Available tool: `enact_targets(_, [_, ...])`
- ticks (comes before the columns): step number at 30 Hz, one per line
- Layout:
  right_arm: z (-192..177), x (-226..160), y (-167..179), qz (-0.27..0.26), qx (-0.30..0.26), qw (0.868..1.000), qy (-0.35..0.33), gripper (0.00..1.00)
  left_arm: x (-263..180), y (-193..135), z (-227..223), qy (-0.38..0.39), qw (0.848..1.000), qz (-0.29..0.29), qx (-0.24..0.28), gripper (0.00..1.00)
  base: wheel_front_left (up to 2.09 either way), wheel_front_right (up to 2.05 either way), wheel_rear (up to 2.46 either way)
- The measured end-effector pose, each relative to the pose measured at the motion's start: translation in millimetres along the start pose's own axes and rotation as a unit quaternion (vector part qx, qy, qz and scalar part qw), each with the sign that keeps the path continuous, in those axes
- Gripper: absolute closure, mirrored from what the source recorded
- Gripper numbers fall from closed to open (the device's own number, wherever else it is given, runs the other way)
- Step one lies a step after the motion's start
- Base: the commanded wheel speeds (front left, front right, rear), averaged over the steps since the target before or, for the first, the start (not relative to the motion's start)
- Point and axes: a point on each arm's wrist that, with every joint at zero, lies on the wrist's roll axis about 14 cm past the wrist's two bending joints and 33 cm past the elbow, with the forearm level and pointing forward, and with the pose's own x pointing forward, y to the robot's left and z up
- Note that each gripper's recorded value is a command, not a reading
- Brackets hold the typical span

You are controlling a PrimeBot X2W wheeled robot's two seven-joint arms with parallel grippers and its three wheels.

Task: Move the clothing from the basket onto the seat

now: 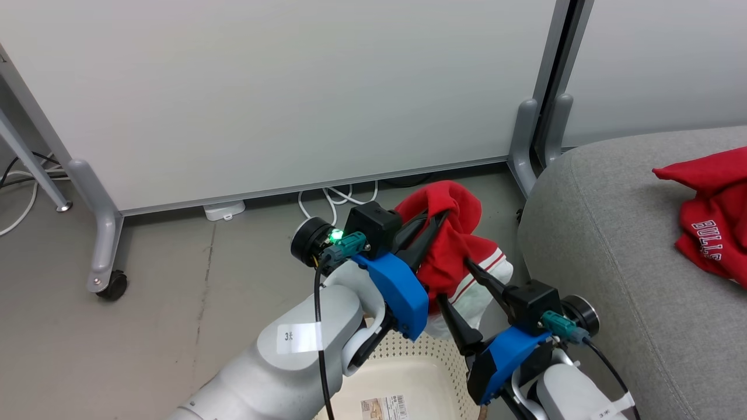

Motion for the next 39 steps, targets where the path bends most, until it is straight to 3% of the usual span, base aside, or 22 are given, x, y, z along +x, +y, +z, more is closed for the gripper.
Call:
enact_targets(13, [14.2,17.0,-6.1,0.002,-0.001,1.000,-0.019,0.00,-0.9,-2.0,-0.8,0.002,1.000,-0.004,-0.002,1.00,0.00,0.00,0.00])
enact_targets(14, [13.9,17.5,-7.6,0.000,0.002,1.000,-0.018,0.24,-0.8,-2.2,-0.9,0.002,1.000,-0.004,-0.002,1.00,0.00,0.00,0.00])
enact_targets(15, [14.2,18.1,-8.7,-0.002,0.004,1.000,-0.018,0.56,-0.8,-2.3,-1.0,0.002,1.000,-0.004,-0.002,1.00,0.00,0.00,0.00])
enact_targets(16, [13.9,18.3,-9.2,-0.002,0.005,1.000,-0.018,0.95,-0.8,-2.5,-1.0,0.002,1.000,-0.005,-0.001,1.00,0.00,0.00,0.00])
enact_targets(17, [12.8,18.2,-9.4,-0.003,0.008,1.000,-0.016,1.00,-0.8,-2.6,-1.0,0.002,1.000,-0.005,-0.001,1.00,0.00,0.00,0.00])
enact_targets(39, [9.0,12.2,-11.3,-0.010,0.029,0.999,-0.015,1.00,-0.5,-7.4,-1.9,0.004,1.000,-0.009,-0.001,1.00,0.00,0.00,0.00])
